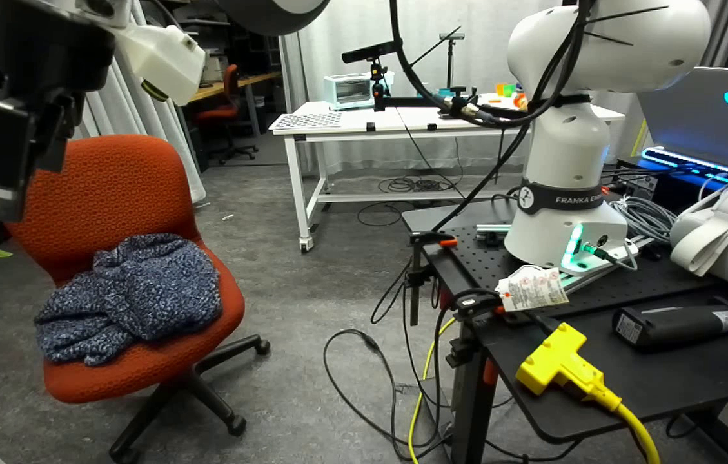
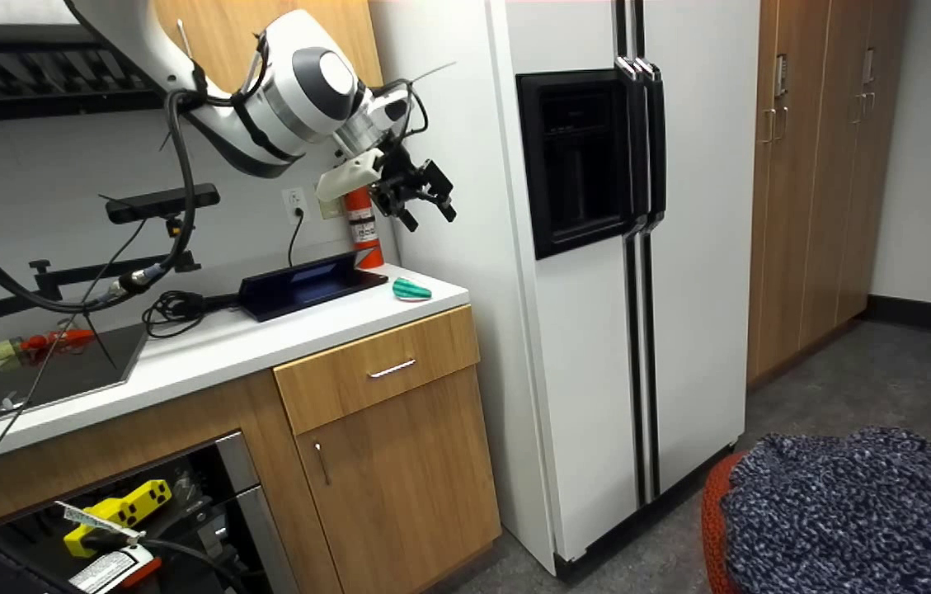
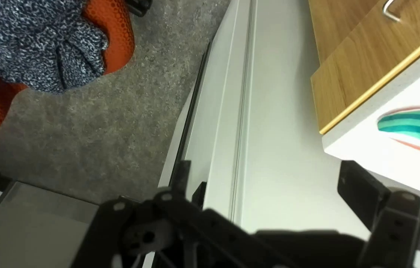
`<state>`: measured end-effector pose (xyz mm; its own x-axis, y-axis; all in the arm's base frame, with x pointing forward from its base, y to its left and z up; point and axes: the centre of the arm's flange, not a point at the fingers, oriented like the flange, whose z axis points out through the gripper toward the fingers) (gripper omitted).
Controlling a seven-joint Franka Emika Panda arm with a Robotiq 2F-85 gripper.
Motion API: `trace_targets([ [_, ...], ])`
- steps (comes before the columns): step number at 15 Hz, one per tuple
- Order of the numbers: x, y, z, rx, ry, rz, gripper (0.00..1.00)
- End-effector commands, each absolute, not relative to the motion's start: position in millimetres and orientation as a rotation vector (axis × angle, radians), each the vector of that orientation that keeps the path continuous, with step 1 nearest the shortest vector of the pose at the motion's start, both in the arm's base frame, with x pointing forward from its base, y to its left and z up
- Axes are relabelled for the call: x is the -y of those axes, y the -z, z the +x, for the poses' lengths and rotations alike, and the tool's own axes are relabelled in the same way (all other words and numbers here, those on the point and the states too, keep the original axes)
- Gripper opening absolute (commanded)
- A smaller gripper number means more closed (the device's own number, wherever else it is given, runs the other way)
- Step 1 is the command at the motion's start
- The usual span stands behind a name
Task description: Open the drawer on the right side of the counter, take the watermelon out of the drawer and place it on the countertop, close the drawer
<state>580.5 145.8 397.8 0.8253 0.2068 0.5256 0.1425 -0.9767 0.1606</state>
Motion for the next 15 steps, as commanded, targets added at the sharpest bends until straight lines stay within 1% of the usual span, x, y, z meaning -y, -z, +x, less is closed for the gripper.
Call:
trace_targets([
  [1,-137,-411,558,-0.281,-0.957,2.936,1.00],
  [6,-143,-415,548,-0.279,-1.011,2.983,1.00],
  [7,-150,-405,563,-0.250,-0.983,2.965,1.00],
  [15,-151,-406,557,-0.253,-0.983,2.975,1.00],
])
